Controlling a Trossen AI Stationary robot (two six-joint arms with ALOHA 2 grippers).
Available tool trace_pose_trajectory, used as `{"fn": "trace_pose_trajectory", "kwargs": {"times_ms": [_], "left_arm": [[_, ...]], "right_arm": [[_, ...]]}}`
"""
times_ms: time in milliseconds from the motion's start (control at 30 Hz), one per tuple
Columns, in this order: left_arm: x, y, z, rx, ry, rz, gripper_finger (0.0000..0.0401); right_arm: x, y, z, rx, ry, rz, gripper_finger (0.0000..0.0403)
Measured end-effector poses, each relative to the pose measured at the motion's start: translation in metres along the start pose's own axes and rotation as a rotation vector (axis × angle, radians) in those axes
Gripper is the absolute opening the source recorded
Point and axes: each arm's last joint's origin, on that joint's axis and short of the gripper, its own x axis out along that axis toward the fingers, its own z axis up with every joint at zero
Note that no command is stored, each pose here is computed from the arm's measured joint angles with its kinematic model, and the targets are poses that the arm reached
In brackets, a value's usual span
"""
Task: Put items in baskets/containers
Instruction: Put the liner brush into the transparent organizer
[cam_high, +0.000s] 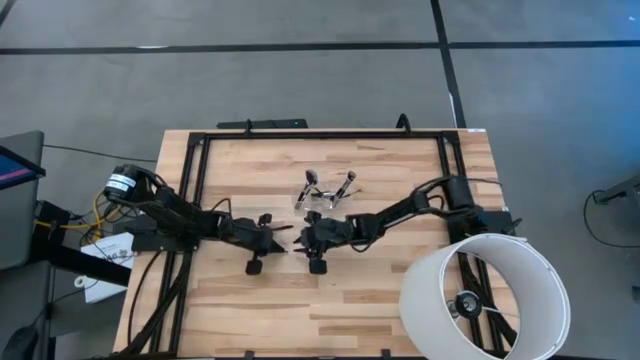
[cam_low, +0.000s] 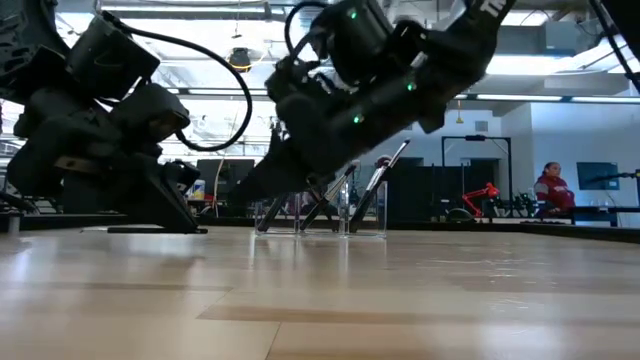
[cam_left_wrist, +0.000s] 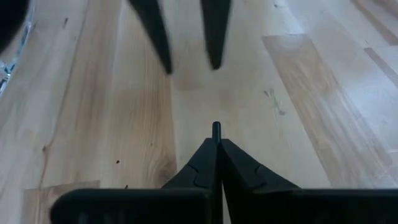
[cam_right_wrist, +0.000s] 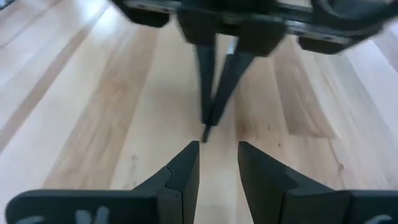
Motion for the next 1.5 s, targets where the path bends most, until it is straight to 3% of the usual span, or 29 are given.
{"fn": "trace_pose_trajectory", "kwargs": {"times_ms": [167,333,700,1500], "left_arm": [[0.0,0.0,0.0,0.0,-0.003,0.0,0.0012],[0.0,0.001,0.002,0.0,-0.015,0.028,0.0013],[0.001,0.001,0.006,-0.001,-0.036,0.036,0.0013],[0.001,0.001,0.004,-0.005,-0.022,0.036,0.0012]], "right_arm": [[0.004,-0.008,-0.003,0.101,-0.004,-0.013,0.0102],[0.012,-0.006,-0.007,0.107,-0.007,0.058,0.0102],[0.045,-0.002,-0.016,0.104,-0.002,0.064,0.0102],[0.038,-0.003,-0.007,0.104,0.014,0.069,0.0102]]}}
